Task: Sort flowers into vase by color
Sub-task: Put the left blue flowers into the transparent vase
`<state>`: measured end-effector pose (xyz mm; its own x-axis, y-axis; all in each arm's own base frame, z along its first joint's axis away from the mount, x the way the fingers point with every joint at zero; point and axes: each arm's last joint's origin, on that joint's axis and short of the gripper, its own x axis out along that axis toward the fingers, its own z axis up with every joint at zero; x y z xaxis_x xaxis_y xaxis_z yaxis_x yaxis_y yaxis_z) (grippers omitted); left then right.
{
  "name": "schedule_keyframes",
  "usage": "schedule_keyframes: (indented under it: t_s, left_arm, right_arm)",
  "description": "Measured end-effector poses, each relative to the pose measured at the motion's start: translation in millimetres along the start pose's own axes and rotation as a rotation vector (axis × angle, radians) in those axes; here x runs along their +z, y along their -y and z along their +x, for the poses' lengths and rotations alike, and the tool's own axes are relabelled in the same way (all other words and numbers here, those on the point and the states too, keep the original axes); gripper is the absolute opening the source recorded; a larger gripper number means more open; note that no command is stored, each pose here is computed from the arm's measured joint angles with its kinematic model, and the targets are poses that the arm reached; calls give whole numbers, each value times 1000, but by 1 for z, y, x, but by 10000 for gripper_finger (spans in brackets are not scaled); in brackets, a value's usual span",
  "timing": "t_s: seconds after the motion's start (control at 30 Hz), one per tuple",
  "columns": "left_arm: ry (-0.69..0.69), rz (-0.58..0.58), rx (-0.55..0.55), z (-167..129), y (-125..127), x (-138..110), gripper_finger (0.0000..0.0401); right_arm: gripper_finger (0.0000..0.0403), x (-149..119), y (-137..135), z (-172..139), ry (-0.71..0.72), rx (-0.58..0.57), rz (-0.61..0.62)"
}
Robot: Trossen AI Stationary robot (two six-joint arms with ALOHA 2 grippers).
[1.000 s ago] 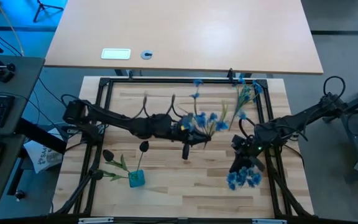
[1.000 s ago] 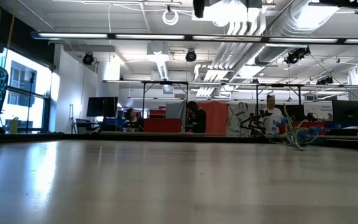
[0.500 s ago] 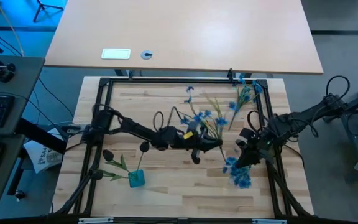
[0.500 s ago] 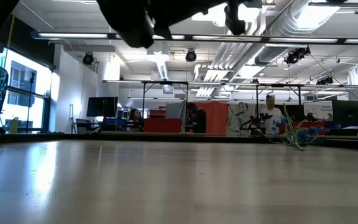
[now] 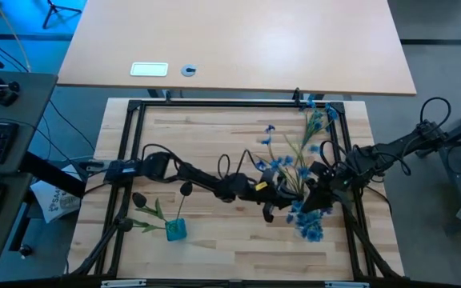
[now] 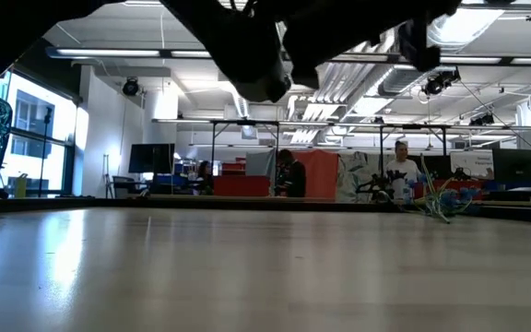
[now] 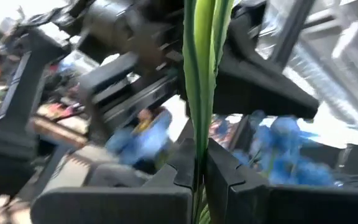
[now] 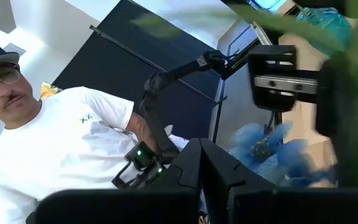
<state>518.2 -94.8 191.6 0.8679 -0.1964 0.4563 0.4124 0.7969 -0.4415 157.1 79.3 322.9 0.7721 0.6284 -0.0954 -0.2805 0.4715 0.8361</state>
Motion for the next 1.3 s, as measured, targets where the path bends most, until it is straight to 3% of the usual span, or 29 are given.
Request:
schedule_keyframes:
  t_s: [0.3,0.67,0.77,0.9,1.1,1.3]
  left_arm:
    - [-44,68,-40,17,2,2,1]
    - [-99,188,49,18,-3,-4,1]
    - [-101,174,53,18,-8,-2,1]
    - [-41,167,-28,19,-5,12,1]
    - [-37,236,26,21,-14,24,1]
    - [-84,217,18,20,-18,21,1]
  right_arm:
    - [0,1,0,0,18,-11,0]
    - [0,3,-2,0,45,10,-10]
    - [0,3,-3,0,53,22,-12]
    - [0,4,-4,0,57,28,-9]
    - [0,4,-4,0,58,29,-17]
    - [0,4,-4,0,58,30,-17]
